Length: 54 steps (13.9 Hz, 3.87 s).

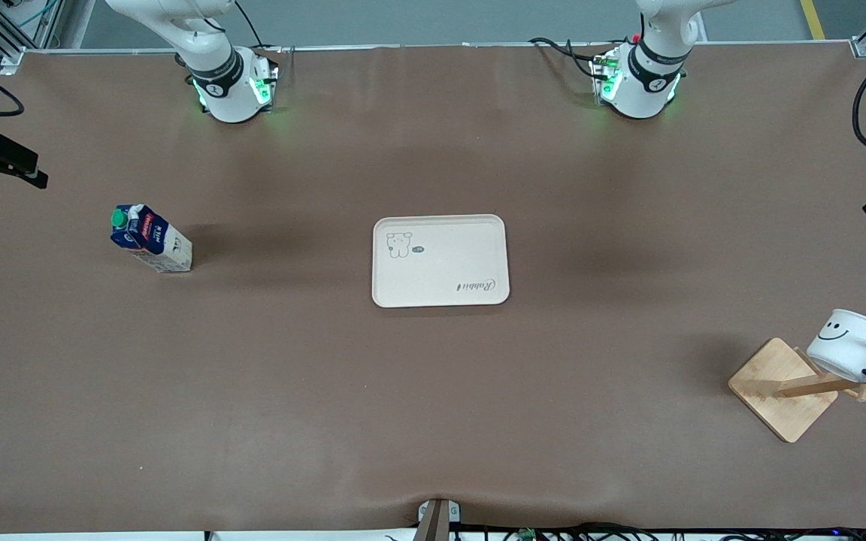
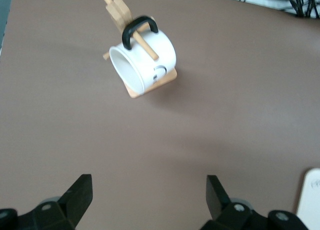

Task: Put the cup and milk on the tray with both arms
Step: 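Grasp the white mug off the wooden stand with the left gripper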

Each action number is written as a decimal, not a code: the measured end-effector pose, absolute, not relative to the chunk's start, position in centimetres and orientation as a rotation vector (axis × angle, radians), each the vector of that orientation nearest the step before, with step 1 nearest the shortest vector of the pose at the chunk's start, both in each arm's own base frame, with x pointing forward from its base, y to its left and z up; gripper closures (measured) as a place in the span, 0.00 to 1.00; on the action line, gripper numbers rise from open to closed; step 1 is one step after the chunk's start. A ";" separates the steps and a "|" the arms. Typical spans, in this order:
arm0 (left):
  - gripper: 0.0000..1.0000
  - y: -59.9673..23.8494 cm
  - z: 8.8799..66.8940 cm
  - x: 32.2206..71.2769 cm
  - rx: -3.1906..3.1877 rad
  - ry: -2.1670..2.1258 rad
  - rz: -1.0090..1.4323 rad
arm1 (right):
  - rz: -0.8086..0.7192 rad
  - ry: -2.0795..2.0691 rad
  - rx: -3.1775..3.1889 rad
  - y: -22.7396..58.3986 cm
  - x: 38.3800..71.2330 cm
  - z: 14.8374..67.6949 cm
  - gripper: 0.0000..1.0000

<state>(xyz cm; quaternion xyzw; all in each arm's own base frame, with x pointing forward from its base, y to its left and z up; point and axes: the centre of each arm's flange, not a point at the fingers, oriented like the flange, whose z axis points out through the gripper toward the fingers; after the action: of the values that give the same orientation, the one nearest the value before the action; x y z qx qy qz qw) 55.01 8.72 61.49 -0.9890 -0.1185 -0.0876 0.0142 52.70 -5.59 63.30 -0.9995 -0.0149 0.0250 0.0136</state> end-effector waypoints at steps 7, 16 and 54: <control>0.00 11.2 53.2 55.9 -3.087 -0.480 -0.529 | 0.079 -0.046 -3.113 -5.6 52.7 63.3 0.00; 0.01 12.6 45.6 58.5 -3.047 -0.361 -0.741 | 0.079 -0.044 -3.113 -5.7 52.7 63.3 0.00; 0.93 11.7 45.6 59.9 -3.062 -0.142 -0.740 | 0.208 -0.044 -3.104 -5.6 54.8 59.3 0.00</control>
<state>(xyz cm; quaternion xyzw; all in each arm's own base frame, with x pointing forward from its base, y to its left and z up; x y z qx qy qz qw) 59.91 11.67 45.59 -0.9710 -0.0450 -0.2346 -0.0056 54.77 -5.65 59.26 -0.9976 -0.0140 0.0668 0.0152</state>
